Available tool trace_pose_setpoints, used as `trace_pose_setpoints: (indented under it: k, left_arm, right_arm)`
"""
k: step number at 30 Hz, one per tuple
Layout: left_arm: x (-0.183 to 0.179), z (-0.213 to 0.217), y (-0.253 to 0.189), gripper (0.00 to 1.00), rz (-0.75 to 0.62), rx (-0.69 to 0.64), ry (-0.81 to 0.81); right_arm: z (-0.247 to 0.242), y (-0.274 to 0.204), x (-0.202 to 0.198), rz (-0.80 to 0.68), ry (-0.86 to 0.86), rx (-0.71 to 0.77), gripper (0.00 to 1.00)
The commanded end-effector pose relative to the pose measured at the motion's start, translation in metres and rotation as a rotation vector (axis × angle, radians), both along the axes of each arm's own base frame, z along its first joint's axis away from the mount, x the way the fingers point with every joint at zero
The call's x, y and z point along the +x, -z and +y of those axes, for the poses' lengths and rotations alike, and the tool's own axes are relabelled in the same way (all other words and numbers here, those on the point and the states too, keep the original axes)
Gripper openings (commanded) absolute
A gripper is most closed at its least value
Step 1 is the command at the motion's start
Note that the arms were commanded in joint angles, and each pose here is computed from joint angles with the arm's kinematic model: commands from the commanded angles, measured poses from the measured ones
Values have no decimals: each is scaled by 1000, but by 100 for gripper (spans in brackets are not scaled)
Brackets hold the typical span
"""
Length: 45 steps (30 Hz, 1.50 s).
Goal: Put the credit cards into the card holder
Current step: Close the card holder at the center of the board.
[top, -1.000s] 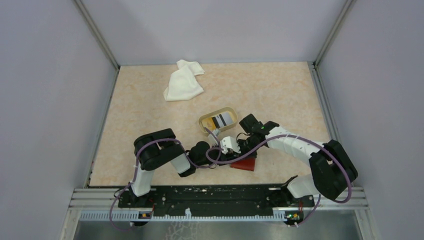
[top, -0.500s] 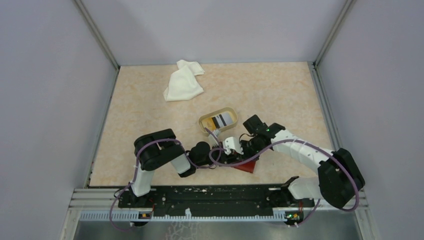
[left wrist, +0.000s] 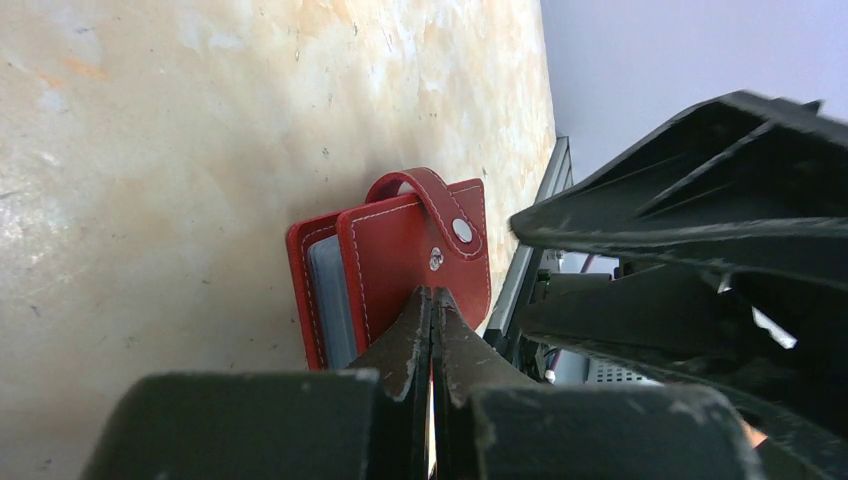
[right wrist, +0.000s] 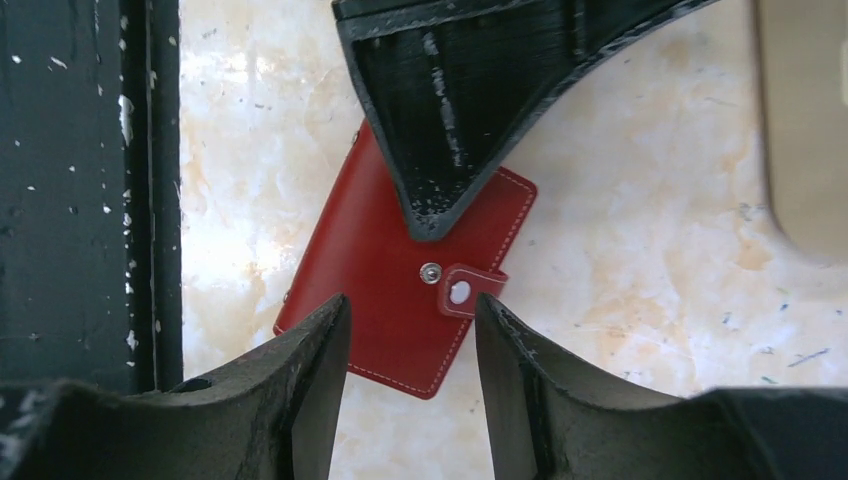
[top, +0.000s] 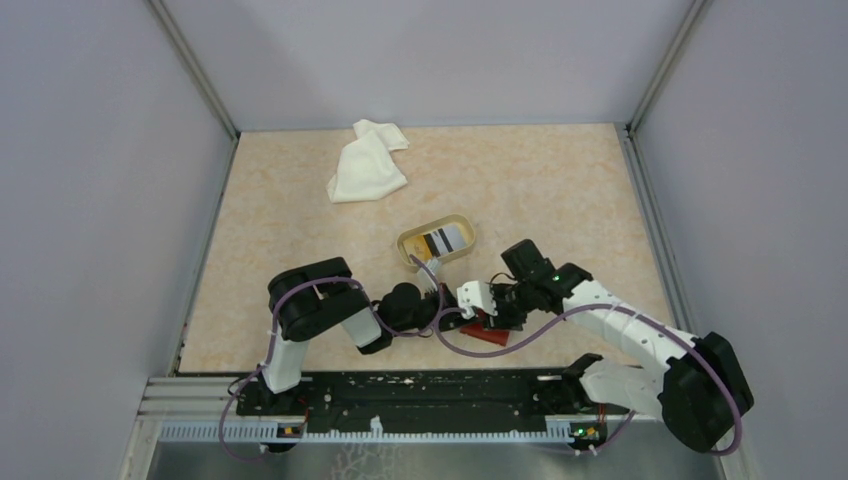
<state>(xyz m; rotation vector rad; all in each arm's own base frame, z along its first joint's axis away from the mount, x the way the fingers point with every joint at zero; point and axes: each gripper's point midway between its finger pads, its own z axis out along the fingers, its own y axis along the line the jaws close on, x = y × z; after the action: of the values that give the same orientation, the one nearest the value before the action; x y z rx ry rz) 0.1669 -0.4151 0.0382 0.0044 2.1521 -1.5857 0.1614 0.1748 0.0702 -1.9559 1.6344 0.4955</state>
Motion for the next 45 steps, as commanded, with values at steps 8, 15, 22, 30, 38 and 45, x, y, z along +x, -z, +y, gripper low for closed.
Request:
trace_pose_setpoints:
  k: [8,15,22,30,38,45]
  left_arm:
    - [2,7,26,0,4,96,-9]
    - [0,7,26,0,4,92,-4]
    - [0,7,27,0,6,91,-3]
    - [0,8,27,0,7,92,-7]
    - [0,8,27,0,8,92,-5]
    - [0,8,27,0,7,89,-4]
  right_arm:
    - [5,13,17,-83,18,-69,42]
    - [5,15,19,-84,26,-76,23]
    - [5,14,19,-82,32,-77,3]
    - [4,14,19,-71,60,-80,0]
    - [3,18,26,-60,113,-102,7]
    - [3,16,28,-66,117,-97,0]
